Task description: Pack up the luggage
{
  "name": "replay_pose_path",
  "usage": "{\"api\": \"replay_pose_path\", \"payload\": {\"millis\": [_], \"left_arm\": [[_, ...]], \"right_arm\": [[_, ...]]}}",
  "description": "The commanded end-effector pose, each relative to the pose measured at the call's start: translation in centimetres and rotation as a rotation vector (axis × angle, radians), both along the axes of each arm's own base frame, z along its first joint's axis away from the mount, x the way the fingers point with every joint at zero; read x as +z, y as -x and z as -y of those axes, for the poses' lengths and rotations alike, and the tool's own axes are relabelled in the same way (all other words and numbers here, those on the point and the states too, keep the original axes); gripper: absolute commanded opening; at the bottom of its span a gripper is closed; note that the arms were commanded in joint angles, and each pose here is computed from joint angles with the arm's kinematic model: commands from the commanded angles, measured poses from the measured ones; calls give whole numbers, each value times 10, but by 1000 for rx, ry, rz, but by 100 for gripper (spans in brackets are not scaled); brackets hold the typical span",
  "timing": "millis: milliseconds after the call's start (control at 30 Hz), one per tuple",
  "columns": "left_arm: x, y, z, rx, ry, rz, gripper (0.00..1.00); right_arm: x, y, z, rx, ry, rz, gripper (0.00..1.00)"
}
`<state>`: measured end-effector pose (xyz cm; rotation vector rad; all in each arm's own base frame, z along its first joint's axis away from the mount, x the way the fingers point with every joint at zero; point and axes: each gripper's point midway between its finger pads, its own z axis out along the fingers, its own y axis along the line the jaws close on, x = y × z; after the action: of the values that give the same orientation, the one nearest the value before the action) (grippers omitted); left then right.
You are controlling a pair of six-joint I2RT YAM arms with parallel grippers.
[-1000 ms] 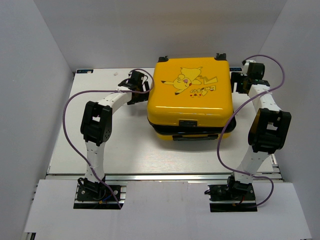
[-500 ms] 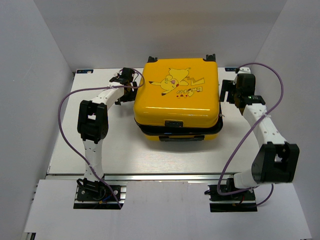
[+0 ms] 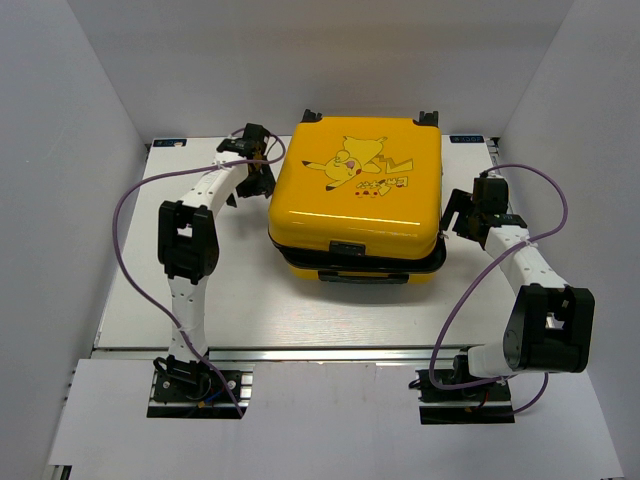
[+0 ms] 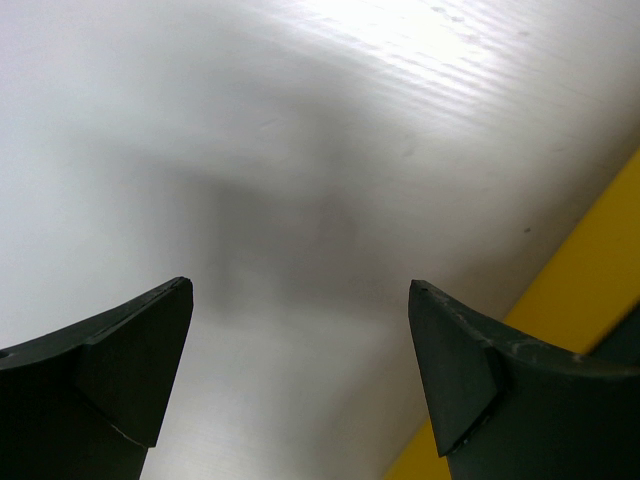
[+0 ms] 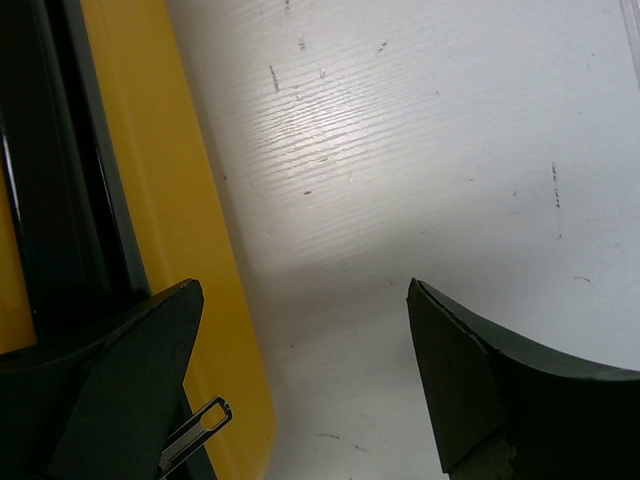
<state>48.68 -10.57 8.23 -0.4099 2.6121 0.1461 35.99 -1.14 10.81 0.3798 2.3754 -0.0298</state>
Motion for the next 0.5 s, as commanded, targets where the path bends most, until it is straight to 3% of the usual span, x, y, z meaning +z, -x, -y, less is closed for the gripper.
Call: {"api": "replay_pose_path", "payload": {"millis": [0,167,300,367,467], "left_arm": [[136,34,-51,271,-60,227,98],[206,114,-97,527,-45,343,98],[192,162,-102,567,1,299,98],[185,181,-104,608,13,271,98],[169,209,-103,633,54,234,98]], "right_arm": [[-31,25,-58,213,-173,-93,89],[-24,78,-146,574,-289,-80,89],[-3,119,-228,874,-364,-56,89],[3,140,-263,1048,-325,-49,89],[5,145,-267,1094,-275,-48,89]]}}
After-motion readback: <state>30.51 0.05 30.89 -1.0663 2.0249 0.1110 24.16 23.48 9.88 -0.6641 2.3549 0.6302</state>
